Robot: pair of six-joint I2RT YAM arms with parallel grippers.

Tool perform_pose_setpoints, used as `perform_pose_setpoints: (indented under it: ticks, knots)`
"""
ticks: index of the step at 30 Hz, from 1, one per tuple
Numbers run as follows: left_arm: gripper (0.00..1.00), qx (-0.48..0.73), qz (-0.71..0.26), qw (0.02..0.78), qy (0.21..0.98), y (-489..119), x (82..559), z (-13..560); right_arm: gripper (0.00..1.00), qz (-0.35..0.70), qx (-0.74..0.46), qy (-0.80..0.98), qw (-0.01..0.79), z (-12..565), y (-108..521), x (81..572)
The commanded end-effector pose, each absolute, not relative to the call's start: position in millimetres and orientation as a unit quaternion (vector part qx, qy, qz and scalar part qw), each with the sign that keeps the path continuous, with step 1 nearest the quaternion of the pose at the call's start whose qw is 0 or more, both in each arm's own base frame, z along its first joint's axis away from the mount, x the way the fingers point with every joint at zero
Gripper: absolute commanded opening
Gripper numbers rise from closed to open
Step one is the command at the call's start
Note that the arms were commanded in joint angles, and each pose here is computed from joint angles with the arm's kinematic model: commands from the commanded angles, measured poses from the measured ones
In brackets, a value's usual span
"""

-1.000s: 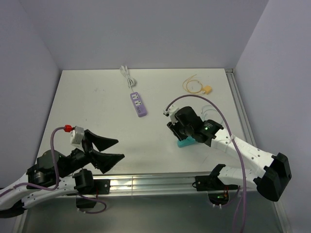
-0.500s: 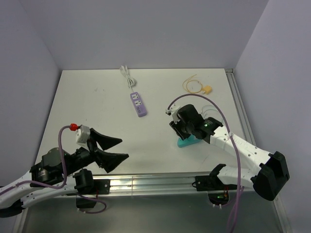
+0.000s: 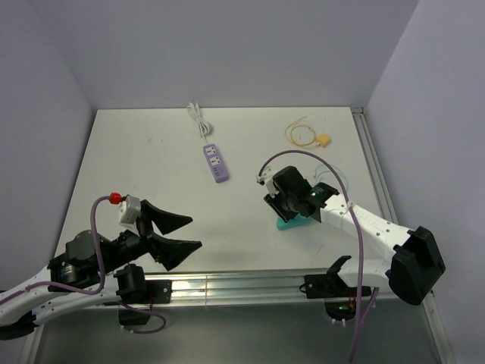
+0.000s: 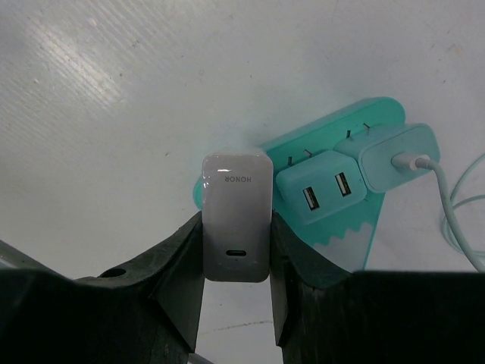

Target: Insert the plug

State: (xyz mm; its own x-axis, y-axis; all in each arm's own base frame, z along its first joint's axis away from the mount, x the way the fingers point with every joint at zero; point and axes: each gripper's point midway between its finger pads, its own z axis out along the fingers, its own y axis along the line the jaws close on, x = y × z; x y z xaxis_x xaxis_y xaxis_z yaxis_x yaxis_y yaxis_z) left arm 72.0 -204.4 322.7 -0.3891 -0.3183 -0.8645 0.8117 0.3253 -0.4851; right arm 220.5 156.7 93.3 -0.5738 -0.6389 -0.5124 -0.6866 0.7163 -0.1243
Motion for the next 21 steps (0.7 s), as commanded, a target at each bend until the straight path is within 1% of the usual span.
perform_pose_setpoints:
  ticks: [1, 15, 21]
  knots:
    - [1.0, 0.2, -0.557, 0.519, 0.617, -208.1, 69.7, 330.1, 0.0, 0.031, -0.375, 0.883, 0.28, 93.9, 153.7, 227.8]
    - [1.0, 0.207, -0.554, 0.522, 0.615, -210.6, 70.3, 330.1, 0.0, 0.034, -0.392, 0.877, 0.275, 90.2, 156.4, 232.6]
    - [0.99, 0.206, -0.551, 0.525, 0.615, -209.4, 71.6, 330.9, 0.0, 0.028, -0.404, 0.88, 0.247, 80.5, 152.7, 230.6]
